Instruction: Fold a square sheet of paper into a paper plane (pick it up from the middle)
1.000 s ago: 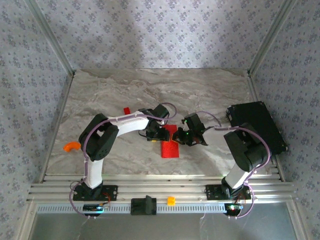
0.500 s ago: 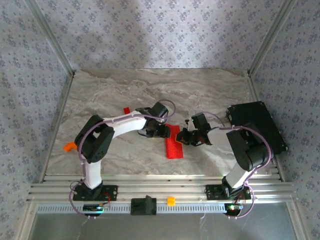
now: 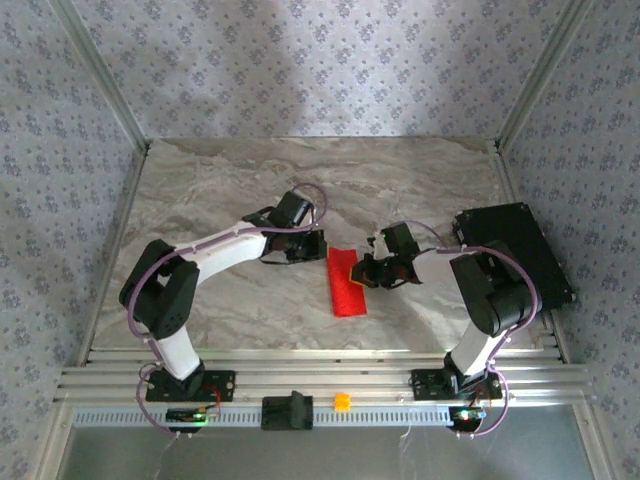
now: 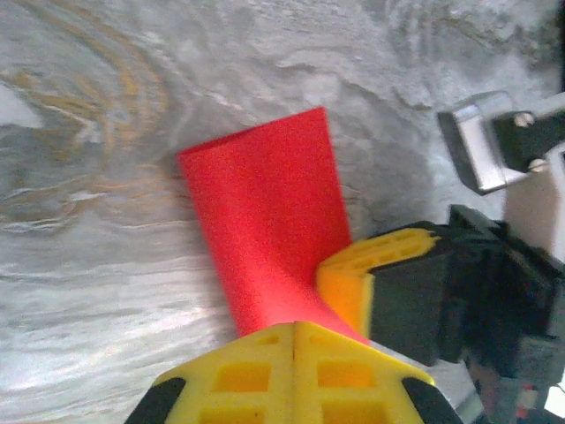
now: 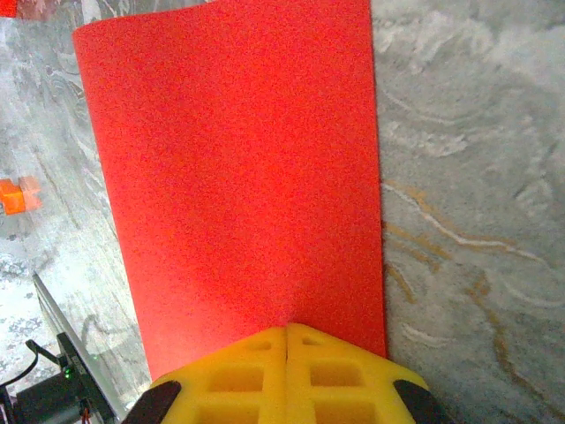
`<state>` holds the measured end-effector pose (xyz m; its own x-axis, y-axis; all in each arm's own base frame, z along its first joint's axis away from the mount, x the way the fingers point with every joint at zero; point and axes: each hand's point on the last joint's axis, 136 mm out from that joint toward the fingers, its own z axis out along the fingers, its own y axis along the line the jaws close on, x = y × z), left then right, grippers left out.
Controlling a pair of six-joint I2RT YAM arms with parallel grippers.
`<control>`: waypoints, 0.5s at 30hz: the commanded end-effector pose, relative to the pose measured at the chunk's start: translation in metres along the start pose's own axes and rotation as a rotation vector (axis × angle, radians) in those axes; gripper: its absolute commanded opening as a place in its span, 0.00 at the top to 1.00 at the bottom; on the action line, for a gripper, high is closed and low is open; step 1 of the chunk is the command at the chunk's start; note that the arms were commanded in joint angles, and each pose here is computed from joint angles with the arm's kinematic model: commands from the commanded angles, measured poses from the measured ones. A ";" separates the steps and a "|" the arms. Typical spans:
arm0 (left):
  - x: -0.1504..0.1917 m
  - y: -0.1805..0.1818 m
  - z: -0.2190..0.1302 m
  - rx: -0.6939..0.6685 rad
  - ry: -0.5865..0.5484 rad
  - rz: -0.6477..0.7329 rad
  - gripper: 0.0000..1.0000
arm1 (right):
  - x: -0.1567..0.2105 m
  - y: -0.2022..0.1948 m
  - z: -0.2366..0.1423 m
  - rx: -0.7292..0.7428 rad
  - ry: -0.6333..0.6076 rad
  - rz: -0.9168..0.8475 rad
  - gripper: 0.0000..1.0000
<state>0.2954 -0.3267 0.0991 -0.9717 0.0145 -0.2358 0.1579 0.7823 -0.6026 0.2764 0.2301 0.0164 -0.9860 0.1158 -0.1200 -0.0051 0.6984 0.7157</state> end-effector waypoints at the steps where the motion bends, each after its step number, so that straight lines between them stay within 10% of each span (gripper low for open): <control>1: 0.003 -0.026 0.008 0.145 0.049 0.002 1.00 | 0.030 -0.056 0.005 0.202 0.073 0.091 1.00; 15: 0.019 -0.024 0.036 0.213 0.171 -0.058 1.00 | 0.029 -0.057 0.006 0.208 0.064 0.096 1.00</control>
<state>0.2819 -0.3606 0.0811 -0.9926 0.0732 -0.0970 0.1211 0.6656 -0.7364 0.2764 0.2302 0.0164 -0.9860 0.1158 -0.1202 -0.0052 0.6985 0.7156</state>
